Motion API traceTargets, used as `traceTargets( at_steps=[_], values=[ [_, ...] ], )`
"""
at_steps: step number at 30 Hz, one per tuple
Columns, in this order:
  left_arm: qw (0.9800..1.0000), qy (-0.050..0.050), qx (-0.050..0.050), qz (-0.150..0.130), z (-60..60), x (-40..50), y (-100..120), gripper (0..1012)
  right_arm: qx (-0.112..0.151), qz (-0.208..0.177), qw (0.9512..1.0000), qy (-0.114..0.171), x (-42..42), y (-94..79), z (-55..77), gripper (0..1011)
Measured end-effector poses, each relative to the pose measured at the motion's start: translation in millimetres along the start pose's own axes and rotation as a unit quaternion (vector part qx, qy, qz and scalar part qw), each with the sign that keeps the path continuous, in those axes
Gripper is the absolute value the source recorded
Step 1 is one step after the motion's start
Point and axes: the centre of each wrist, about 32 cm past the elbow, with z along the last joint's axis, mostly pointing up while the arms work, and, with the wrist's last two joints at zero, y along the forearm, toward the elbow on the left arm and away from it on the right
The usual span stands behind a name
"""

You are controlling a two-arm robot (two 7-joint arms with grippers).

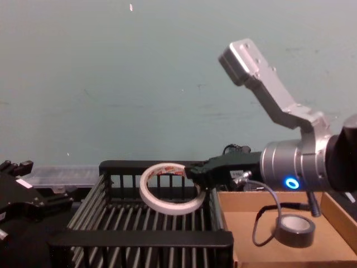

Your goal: Pick up the white tape and place it into the black box , Pick up the silver tape and place it into the brown box.

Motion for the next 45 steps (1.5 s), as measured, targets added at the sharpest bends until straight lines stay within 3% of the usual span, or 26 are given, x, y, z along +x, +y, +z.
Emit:
traceTargets(
  at_steps=[14,36,38,45],
  values=[
    [1.0,0.0,0.0,0.0,0.0,0.0,0,1001,-0.021,-0.007,0.9998,0.0,-5.5,17.0,-9.7,86],
    [1.0,0.0,0.0,0.0,0.0,0.0,0,1002,-0.029,-0.007,0.9995,-0.009,-8.7,19.6,-11.8,88],
    [1.0,0.0,0.0,0.0,0.0,0.0,0,1001,-0.028,-0.007,0.9995,-0.009,-8.6,19.6,-11.8,104],
    [1.0,0.0,0.0,0.0,0.0,0.0,0,1001,-0.028,-0.006,0.9996,-0.008,-8.3,19.4,-11.8,307]
  ],
)
